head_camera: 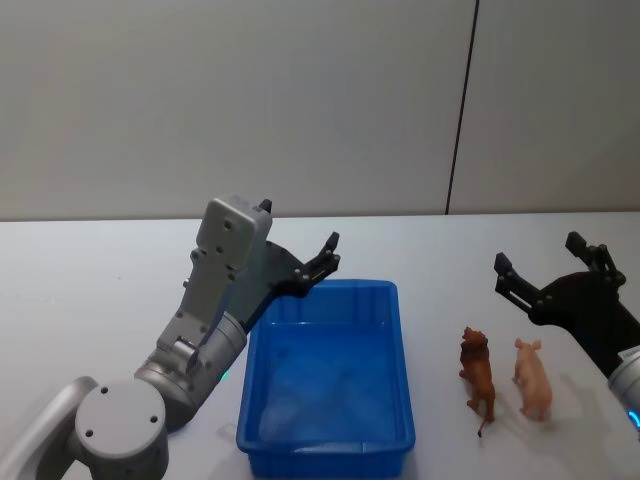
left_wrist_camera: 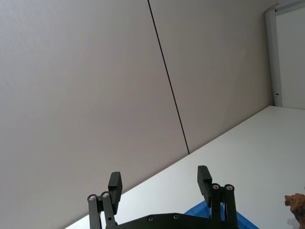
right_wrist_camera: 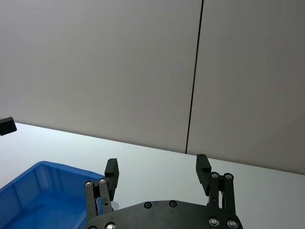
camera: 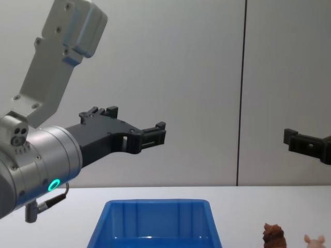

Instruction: Pick up the two dolls from the table and place them into the box.

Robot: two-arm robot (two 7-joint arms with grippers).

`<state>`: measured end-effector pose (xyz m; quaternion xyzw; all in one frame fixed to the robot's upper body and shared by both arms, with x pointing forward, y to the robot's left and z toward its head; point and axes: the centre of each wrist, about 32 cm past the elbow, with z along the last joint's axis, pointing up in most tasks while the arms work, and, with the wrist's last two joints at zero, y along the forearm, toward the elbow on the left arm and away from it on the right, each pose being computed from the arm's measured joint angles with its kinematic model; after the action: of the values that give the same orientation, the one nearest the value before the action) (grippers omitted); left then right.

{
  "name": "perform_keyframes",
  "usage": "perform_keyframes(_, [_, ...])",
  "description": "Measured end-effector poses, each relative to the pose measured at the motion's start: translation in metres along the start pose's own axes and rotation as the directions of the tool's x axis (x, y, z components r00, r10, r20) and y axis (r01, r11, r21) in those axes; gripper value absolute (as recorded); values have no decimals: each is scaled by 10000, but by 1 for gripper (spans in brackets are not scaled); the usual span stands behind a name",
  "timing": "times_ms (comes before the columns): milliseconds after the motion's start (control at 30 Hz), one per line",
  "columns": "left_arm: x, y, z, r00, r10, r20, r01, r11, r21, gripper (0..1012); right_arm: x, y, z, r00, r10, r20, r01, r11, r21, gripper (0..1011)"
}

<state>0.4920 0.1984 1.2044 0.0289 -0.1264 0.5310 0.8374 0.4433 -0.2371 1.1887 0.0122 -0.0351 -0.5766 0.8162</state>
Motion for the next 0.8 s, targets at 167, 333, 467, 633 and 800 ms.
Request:
perform_keyframes(167, [0,0,0,10000,1,0,-1,10000,0,1001,0,0,0,10000,-1,0,1,10000,0,1001])
perform_keyframes(333, [0,0,0,10000,1,0,-1,10000,0,1001,0,0,0,10000,-1,0,1,10000,0,1001])
perform_keyframes(467, [0,0,0,10000,1,0,-1,10000,0,1001,0,0,0,10000,0,0,0,10000,0,1001])
perform_keyframes(633, [0,0,0,10000,1,0,-1,10000,0,1001,0,0,0,10000,0,-1,0,10000,0,1001])
perform_keyframes(800, [0,0,0,10000,1,-1,-1,10000,0,1001,0,0,0,10000,0,0,0,10000,0,1001])
